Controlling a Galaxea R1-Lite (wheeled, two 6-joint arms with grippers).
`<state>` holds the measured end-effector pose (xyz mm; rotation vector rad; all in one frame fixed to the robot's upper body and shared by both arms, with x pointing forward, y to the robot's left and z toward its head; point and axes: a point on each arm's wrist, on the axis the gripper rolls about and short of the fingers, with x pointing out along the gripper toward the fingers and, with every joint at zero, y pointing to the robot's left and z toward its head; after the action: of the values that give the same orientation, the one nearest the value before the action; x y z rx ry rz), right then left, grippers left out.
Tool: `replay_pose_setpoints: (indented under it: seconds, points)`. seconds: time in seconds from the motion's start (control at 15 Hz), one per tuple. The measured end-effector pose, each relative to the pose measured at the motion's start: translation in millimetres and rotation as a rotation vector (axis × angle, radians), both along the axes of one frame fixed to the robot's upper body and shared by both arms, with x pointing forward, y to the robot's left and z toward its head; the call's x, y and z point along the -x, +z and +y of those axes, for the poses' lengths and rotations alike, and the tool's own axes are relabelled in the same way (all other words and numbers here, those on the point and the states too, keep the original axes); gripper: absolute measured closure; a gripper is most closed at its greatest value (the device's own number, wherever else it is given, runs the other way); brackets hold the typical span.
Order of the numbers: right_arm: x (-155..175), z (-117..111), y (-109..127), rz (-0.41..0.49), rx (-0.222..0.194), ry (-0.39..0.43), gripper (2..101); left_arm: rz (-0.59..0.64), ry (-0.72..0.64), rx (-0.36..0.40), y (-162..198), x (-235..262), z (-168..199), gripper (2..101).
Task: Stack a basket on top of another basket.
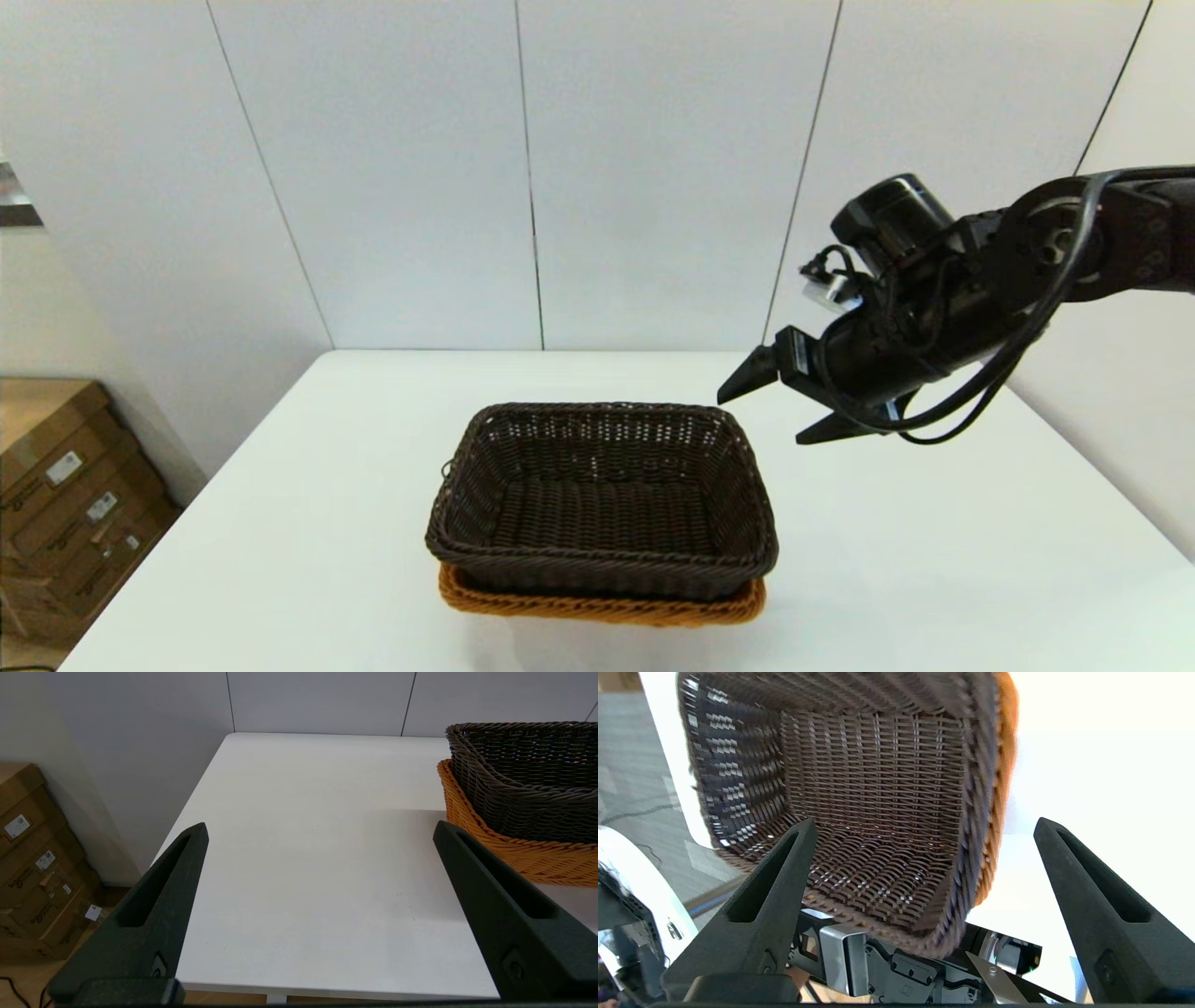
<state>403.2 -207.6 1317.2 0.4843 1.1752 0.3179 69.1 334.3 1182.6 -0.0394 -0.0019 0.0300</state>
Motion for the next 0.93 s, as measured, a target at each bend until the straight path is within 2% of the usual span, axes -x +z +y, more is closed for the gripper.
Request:
replay_pose_setpoints:
  seconds: [0.33, 0.53, 0.67, 0.93]
  points:
    - [18.7, -38.6, 35.8, -0.088, -0.051, 0.001, 7.0, 0.000, 0.000, 0.000, 0.0, 0.0, 0.0, 5.4]
    - [41.6, -76.5, 58.2, -0.147, -0.053, -0.015, 6.2, 0.000, 0.000, 0.000, 0.0, 0.0, 0.0, 5.4]
    - [64.3, -95.5, 66.8, -0.182, -0.057, 0.008, 5.8, 0.000, 0.000, 0.000, 0.0, 0.0, 0.0, 5.4]
    - [121.3, -107.8, 69.5, -0.244, -0.037, 0.043, 5.2, 0.000, 0.000, 0.000, 0.0, 0.0, 0.0, 5.4]
